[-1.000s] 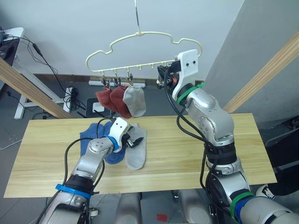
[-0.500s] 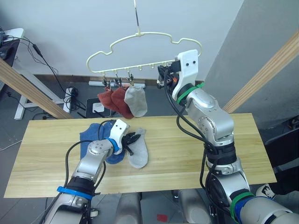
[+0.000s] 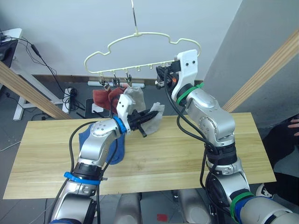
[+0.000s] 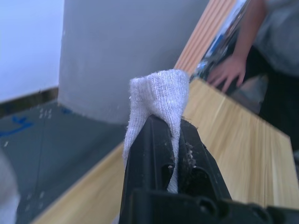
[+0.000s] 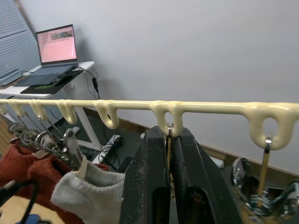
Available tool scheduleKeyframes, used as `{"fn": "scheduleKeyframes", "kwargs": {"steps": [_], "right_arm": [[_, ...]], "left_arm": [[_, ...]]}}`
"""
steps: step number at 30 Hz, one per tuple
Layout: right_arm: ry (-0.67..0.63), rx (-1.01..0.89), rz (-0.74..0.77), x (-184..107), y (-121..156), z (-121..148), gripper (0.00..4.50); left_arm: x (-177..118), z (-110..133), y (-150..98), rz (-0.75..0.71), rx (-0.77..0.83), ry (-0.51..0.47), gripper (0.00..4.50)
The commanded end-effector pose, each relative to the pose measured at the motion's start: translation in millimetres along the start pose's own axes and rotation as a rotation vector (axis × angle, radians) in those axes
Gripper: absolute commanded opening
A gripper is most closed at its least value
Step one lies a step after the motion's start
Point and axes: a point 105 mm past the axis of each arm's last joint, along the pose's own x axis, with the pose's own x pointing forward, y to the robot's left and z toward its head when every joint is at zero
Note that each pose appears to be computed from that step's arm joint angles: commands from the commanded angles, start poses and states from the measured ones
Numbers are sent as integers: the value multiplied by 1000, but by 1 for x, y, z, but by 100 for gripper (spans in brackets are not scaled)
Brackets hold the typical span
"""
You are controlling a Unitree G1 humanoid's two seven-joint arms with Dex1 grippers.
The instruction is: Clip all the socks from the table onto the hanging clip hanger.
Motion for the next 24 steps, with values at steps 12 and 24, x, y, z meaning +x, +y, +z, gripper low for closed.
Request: {"fn": "scheduleKeyframes", "kwargs": {"steps": [12,24], "right_arm": [[-54,26,102,-5,23,20,0],[-24,19,116,-6,25,13,0]], "left_arm": [[4,33,23,74,92,-65,2],[6,51,25,89,102,-127,2]]}}
